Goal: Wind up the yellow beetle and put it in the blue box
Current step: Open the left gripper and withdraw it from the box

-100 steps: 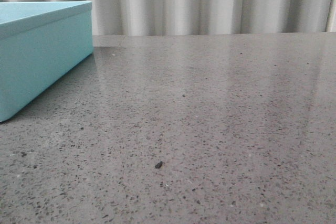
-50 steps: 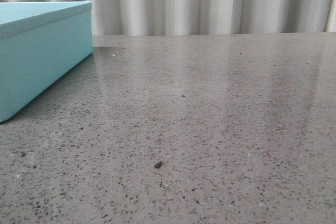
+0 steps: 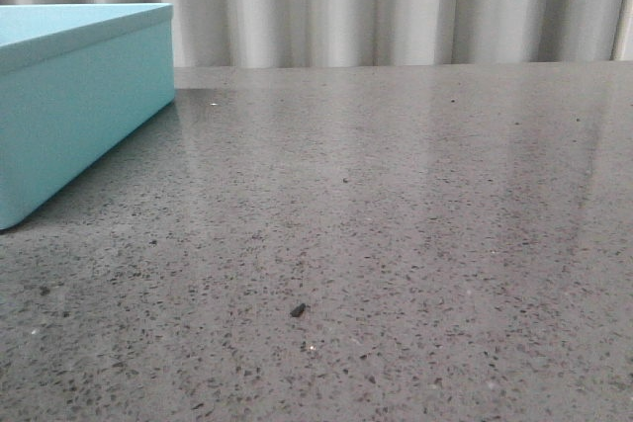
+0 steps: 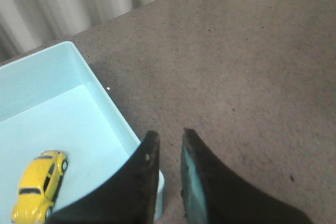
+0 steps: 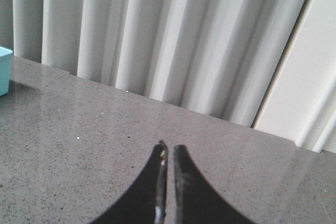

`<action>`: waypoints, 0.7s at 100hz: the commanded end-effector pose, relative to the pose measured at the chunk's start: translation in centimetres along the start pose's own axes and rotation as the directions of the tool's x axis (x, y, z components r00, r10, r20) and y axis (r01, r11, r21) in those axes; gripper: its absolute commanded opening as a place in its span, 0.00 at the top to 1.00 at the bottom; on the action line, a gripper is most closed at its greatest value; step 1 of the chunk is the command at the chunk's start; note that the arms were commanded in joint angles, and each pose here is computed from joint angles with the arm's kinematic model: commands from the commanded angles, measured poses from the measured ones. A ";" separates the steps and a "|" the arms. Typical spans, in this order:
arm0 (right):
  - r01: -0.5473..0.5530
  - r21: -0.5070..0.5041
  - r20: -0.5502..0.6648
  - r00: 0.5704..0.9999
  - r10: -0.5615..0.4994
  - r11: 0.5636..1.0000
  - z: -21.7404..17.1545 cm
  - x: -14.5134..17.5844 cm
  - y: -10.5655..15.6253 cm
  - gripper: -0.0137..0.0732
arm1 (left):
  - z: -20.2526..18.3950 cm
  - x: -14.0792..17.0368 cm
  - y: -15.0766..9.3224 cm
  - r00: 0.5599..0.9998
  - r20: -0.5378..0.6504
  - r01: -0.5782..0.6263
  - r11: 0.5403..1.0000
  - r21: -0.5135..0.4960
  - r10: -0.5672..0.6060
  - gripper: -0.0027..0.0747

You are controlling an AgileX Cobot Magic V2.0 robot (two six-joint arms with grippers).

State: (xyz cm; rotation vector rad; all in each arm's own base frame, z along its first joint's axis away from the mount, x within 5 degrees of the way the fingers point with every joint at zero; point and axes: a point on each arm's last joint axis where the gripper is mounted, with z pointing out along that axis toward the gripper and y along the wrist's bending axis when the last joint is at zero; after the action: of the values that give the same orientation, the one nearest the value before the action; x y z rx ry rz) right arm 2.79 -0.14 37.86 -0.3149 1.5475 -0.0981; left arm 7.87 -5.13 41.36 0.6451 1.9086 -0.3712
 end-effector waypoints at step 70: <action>0.012 0.018 0.119 0.993 -0.014 1.000 -0.2 -1.5 -0.3 0.90 | -2.5 12.1 -2.6 0.985 0.139 0.104 0.994 -0.018 -0.101 0.99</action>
State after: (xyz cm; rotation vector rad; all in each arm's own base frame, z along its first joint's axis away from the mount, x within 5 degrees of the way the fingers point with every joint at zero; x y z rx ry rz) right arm 2.66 -0.13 37.99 -0.3112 1.5236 -0.0941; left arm 0.57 -2.39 29.85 0.5406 1.8959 -0.3748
